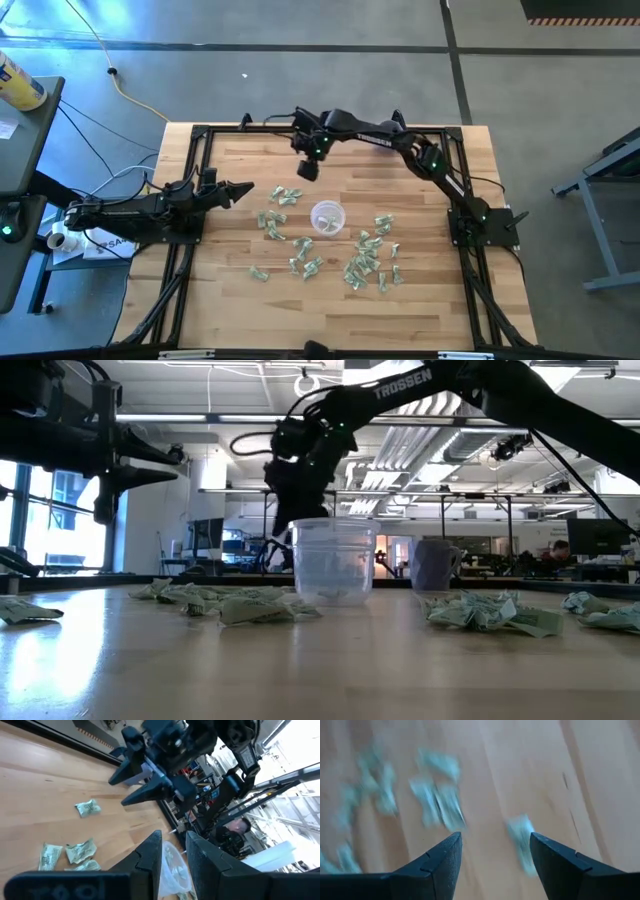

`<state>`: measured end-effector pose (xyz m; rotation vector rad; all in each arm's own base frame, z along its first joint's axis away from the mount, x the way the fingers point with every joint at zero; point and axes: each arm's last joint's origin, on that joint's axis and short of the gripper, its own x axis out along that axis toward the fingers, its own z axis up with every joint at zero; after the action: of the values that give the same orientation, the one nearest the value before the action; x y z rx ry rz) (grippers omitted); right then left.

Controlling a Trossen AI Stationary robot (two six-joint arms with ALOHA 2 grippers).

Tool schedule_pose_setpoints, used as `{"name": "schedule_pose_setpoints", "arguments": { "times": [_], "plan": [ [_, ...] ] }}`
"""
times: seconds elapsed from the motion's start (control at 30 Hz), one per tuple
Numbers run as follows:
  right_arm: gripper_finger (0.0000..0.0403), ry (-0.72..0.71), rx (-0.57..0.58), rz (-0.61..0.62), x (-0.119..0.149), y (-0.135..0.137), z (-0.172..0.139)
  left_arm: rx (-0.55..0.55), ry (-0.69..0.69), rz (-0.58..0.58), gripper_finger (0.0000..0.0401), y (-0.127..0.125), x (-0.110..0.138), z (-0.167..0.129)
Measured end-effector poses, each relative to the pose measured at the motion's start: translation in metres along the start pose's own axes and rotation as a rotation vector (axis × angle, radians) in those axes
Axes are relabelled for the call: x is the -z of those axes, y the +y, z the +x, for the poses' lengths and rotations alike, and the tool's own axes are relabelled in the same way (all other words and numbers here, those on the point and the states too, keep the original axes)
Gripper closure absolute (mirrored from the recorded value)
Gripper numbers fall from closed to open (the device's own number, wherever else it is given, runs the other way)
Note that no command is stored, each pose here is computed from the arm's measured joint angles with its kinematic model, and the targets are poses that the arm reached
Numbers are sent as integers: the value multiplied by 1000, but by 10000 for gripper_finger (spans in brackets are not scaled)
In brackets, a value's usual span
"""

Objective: Pick and place Stevia / Truvia into bins
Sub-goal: Put the green stevia packet into the transparent bin

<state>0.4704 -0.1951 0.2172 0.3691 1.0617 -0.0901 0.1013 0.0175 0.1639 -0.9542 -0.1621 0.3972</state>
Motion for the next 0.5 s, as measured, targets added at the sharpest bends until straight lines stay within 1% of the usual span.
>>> {"name": "schedule_pose_setpoints", "arguments": {
  "times": [0.07,0.13,0.17,0.27,0.33,0.37,0.43,0.47,0.5],
  "plan": [
    [178,-37,13,-12,-4,5,5,-1,-1,-1,277,0,0,0],
    [178,-22,87,-26,-2,5,16,0,-1,-3,277,0,0,0],
    [178,4,114,-13,1,3,22,-1,-1,-4,277,0,0,0],
    [178,89,115,129,11,-1,34,0,-2,-15,277,0,0,0],
    [178,131,137,226,16,-4,32,0,-2,-26,277,0,0,0],
    [178,151,149,251,18,-4,30,0,-1,-26,277,0,0,0],
    [178,187,192,261,20,-4,26,0,-1,-26,277,0,0,0],
    [178,204,222,236,20,-4,23,0,-1,-26,277,0,0,0],
    [178,210,248,186,19,-4,20,0,-1,-26,277,0,0,0]
  ]
}}
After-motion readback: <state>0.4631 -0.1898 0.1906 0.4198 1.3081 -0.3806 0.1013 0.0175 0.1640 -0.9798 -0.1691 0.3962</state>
